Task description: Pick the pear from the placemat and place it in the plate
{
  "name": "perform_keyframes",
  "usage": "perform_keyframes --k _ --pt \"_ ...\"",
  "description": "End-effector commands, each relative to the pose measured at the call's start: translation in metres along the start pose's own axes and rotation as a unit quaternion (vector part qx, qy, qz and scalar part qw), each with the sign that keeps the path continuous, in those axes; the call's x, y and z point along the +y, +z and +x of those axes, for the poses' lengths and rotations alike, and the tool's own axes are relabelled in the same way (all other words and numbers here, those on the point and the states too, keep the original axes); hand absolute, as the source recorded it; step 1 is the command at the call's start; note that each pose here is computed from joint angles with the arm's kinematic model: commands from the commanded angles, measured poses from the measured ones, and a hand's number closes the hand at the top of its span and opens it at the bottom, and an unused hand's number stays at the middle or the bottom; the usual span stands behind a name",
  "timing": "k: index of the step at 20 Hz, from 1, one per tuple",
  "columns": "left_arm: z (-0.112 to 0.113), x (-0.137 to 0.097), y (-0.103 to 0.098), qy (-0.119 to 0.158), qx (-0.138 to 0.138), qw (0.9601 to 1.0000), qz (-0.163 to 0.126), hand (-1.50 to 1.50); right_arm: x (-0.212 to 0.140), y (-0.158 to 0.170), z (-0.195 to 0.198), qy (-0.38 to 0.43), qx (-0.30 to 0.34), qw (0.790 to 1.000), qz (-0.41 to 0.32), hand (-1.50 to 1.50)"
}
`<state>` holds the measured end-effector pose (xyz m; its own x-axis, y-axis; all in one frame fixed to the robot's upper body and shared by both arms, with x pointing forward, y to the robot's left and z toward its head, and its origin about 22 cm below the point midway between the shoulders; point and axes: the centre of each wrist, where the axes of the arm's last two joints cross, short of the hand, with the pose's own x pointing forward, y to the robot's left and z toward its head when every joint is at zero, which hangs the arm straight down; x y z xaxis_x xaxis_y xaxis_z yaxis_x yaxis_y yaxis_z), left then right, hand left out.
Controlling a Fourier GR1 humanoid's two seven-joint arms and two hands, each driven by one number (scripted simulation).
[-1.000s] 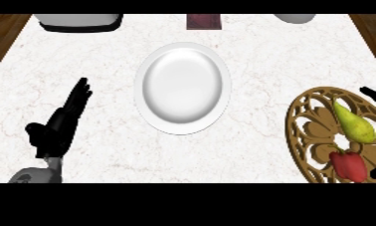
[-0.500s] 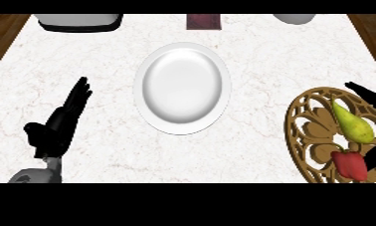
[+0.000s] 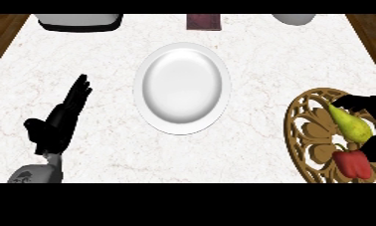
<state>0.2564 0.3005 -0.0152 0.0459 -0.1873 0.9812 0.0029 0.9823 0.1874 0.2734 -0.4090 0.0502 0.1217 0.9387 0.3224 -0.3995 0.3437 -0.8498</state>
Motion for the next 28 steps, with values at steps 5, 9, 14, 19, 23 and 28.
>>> perform_keyframes --k 5,9,14,19,23,28 --pt "-0.004 -0.010 0.008 -0.001 0.004 1.0000 -0.002 0.00 0.012 -0.024 -0.010 -0.014 -0.041 0.999 0.004 1.50" --pt "-0.001 0.007 0.000 -0.001 0.000 1.0000 0.000 0.00 0.030 -0.017 -0.001 0.002 -0.071 0.996 -0.048 1.50" --pt "-0.018 0.021 0.020 -0.005 0.023 0.9986 0.047 0.00 0.061 0.012 0.016 -0.050 0.096 0.986 -0.124 1.50" --pt "-0.023 0.026 0.025 -0.003 0.037 0.9976 0.058 0.00 0.102 0.033 0.039 -0.081 0.170 0.963 -0.194 1.50" --pt "-0.016 0.028 0.023 -0.001 0.021 0.9984 0.053 0.00 0.106 0.054 0.089 -0.097 0.146 0.953 -0.248 1.50" --pt "-0.013 0.024 0.021 -0.006 0.024 0.9987 0.045 0.00 0.086 0.096 0.144 -0.084 0.133 0.932 -0.326 1.50"
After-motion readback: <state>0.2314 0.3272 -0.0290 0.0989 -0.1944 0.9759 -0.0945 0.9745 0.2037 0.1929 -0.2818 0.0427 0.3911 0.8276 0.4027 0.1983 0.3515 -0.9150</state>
